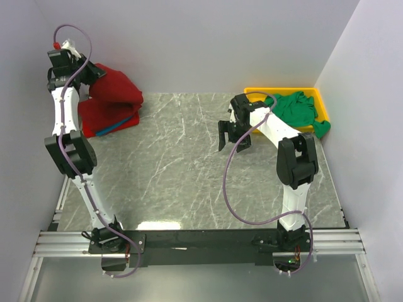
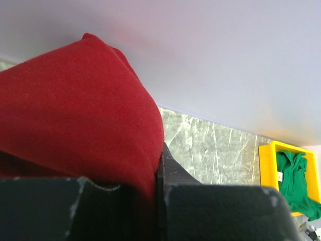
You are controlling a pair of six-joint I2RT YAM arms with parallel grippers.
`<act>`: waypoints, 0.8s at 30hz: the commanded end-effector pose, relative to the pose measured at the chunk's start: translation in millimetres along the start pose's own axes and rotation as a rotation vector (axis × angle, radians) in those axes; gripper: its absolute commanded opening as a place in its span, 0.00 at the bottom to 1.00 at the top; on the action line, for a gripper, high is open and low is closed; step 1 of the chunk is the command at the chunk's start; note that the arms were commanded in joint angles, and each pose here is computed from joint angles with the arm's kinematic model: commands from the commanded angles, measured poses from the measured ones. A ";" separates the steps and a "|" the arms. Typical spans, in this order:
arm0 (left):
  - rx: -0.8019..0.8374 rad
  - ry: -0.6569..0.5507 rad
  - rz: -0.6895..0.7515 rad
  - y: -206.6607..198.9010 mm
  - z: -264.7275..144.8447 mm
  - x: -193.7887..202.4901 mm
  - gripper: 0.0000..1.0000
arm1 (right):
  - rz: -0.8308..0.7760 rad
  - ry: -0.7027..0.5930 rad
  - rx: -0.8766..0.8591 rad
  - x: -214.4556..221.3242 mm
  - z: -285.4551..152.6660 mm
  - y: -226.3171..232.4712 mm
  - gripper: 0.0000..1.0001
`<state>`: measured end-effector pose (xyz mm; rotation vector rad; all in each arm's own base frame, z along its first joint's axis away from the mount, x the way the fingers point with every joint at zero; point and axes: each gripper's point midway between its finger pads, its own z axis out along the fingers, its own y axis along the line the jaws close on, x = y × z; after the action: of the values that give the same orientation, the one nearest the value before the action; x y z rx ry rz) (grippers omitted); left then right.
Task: Fold and stack the t-shirts
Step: Neatly place the folded tshirt to the corner
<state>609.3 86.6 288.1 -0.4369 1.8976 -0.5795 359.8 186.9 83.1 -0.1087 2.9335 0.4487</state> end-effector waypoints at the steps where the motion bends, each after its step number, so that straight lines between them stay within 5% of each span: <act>1: 0.069 -0.088 0.046 -32.1 -32.2 -32.2 0.00 | -0.017 -0.027 -0.020 -10.5 -7.2 3.8 0.88; 22: -0.363 0.027 -0.009 104.9 -37.4 27.2 0.01 | -0.017 -0.009 -0.043 -5.0 -4.0 6.1 0.88; 23: -0.388 0.033 -0.015 110.9 -38.5 29.7 0.05 | -0.016 -0.010 -0.043 -5.5 -5.0 5.9 0.88; 24: -0.411 0.056 -0.023 115.1 -40.2 36.8 0.28 | -0.017 -0.011 -0.044 -5.7 -5.2 6.7 0.88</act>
<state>561.8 150.1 204.2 -0.6829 2.0709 -0.3086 357.8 190.4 80.0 -0.1158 2.9467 0.4798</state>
